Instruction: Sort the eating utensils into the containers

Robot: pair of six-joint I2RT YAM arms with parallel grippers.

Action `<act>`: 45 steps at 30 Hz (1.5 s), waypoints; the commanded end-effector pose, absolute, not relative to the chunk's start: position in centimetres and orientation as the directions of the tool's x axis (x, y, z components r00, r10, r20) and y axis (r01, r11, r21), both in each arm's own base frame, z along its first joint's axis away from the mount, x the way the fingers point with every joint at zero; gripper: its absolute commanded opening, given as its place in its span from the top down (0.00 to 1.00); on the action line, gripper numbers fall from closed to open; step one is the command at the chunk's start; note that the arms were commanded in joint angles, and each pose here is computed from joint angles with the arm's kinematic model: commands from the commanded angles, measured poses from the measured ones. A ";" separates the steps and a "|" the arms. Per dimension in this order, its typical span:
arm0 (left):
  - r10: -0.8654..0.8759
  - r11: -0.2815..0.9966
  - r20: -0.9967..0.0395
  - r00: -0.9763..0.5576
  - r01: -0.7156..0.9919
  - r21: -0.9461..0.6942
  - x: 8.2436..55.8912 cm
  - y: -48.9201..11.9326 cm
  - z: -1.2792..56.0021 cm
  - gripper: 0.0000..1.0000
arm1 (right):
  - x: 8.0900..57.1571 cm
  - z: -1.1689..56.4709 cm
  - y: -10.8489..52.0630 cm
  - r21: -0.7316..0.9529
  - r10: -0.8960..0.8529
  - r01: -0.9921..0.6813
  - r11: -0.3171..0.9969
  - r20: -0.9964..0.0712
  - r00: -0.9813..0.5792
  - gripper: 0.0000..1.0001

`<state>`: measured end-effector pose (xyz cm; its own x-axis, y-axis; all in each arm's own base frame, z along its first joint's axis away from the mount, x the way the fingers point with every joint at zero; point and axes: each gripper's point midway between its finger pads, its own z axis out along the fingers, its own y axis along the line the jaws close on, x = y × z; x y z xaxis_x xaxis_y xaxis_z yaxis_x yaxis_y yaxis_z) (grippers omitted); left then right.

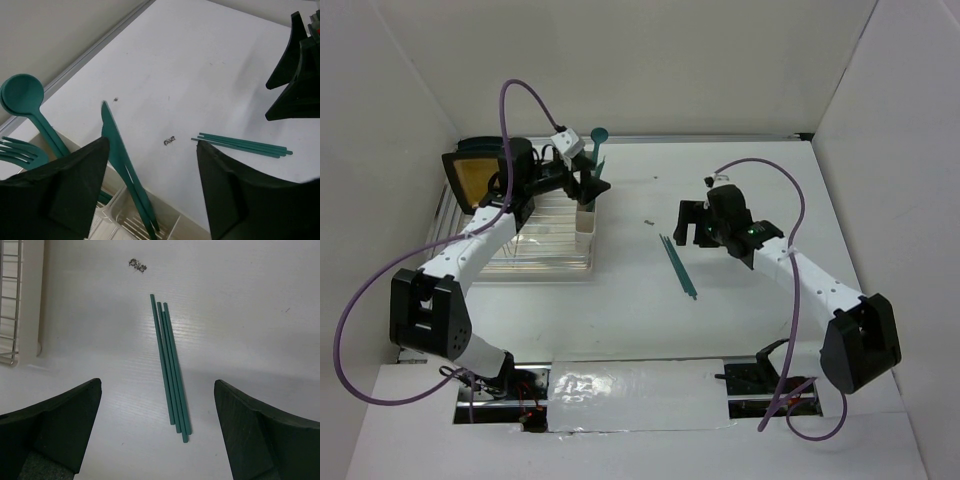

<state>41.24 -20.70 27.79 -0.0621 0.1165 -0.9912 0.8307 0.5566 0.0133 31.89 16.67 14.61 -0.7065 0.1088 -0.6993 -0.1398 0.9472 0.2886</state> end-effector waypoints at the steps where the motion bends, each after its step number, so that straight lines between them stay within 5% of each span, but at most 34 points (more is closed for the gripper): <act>1: 0.096 0.590 -0.995 0.022 0.804 0.075 41.4 -19.8 31.6 0.14 | 31.8 13.7 16.5 0.252 0.085 -0.129 0.959 -0.691 -0.718 0.00; 7: 0.053 0.673 -0.996 0.066 0.735 0.085 40.0 -17.9 36.7 0.10 | 31.8 10.2 16.5 0.171 0.025 -0.106 0.980 -0.627 -0.779 0.03; 15: 0.015 0.723 -0.996 0.088 0.687 0.072 34.0 -15.8 38.7 0.08 | 31.5 5.8 16.7 0.111 -0.006 -0.080 0.991 -0.549 -0.836 0.37; 21: 0.014 0.758 -0.999 0.043 0.652 0.038 31.5 -14.6 36.7 0.07 | 31.7 4.0 16.9 0.087 -0.042 -0.100 0.991 -0.513 -0.858 0.51; 31: 0.018 0.778 -1.000 0.014 0.628 0.023 31.2 -13.9 35.3 0.06 | 31.7 1.5 16.9 0.061 -0.070 -0.111 0.992 -0.468 -0.881 0.56; 37: 0.019 0.767 -1.000 -0.008 0.641 0.009 31.5 -14.3 35.1 0.06 | 31.1 0.0 15.9 0.014 -0.089 -0.106 0.994 -0.437 -0.895 0.82; 40: 0.020 0.760 -1.000 -0.008 0.649 0.010 31.4 -14.4 35.3 0.06 | 30.9 -0.5 16.4 0.033 -0.100 -0.125 0.992 -0.424 -0.900 1.00; 45: 0.020 0.678 -0.999 -0.043 0.735 -0.018 30.2 -16.0 36.3 0.07 | 31.2 3.0 19.8 0.240 -0.070 -0.207 0.948 -0.481 -0.874 1.00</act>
<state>31.19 -14.89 33.21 -0.0729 0.0470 -0.9962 0.6758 0.7369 -0.0146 31.62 17.46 1.56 -0.8804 -0.0753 -0.4682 -0.1421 0.9838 0.1089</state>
